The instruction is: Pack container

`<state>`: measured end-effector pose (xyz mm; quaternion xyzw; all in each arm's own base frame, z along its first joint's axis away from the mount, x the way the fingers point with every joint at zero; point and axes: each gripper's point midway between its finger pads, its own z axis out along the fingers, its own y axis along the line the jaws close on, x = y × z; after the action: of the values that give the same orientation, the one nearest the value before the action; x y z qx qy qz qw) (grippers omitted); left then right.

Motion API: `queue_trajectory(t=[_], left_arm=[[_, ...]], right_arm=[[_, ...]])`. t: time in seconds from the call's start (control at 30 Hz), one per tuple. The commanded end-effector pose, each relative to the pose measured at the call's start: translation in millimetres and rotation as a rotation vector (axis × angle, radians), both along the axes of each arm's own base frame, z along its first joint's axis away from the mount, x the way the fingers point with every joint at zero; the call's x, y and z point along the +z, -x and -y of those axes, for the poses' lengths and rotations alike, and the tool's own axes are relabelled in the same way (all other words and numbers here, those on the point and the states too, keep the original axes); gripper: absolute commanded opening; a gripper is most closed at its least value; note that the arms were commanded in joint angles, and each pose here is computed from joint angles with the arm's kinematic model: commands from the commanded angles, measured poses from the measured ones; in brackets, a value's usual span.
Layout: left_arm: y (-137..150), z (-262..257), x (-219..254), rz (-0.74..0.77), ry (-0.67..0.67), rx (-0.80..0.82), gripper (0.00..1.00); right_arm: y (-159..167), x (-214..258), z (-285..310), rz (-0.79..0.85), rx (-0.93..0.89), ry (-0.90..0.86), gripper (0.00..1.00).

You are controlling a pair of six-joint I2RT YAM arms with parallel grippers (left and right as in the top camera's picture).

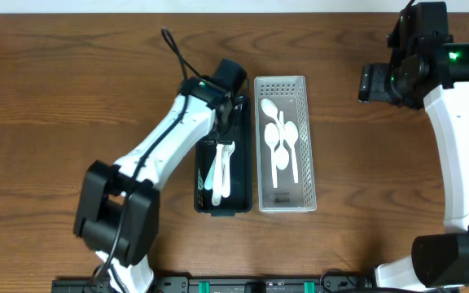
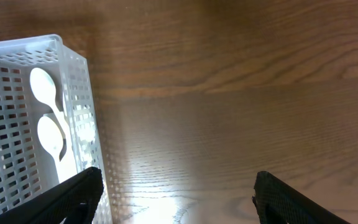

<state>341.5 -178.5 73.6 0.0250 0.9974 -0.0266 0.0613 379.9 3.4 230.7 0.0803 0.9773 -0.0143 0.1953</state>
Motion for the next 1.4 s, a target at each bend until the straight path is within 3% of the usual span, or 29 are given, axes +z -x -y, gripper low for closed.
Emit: queue_trajectory(t=[0.0, 0.03, 0.23, 0.33, 0.43, 0.5, 0.63, 0.93, 1.13, 1.37], left_arm=[[0, -1, -6, -0.017, -0.011, 0.013, 0.17], [0, -1, -6, -0.017, -0.011, 0.013, 0.24], [-8, 2, 10, 0.046, -0.005, -0.116, 0.42], [-21, -4, 38, 0.142, -0.043, -0.177, 0.64], [-36, -24, 78, 0.271, -0.095, -0.148, 0.77], [-43, -40, 101, 0.339, -0.105, -0.102, 0.97], [-52, -87, 130, 0.408, -0.105, 0.022, 0.98], [-66, -175, 138, 0.435, -0.161, 0.221, 0.98], [-44, -216, 135, 0.359, -0.198, 0.31, 0.98], [-11, -217, 159, 0.451, -0.172, 0.339, 0.98]], right_arm=[[0, -5, -1, -0.017, 0.016, 0.009, 0.81], [0, -5, -1, -0.017, 0.016, 0.009, 0.82], [-1, -5, -1, -0.012, 0.016, 0.009, 0.81], [-6, -3, -1, 0.011, 0.029, 0.013, 0.81], [-20, 4, -8, 0.069, 0.093, 0.033, 0.83], [-34, 11, -18, 0.132, 0.154, 0.051, 0.86], [-63, 30, -47, 0.281, 0.235, 0.055, 0.99], [-105, 66, -81, 0.517, 0.285, 0.026, 0.99], [-89, 50, -71, 0.42, 0.294, 0.063, 0.99], [-50, 41, -62, 0.307, 0.272, 0.051, 0.99]])
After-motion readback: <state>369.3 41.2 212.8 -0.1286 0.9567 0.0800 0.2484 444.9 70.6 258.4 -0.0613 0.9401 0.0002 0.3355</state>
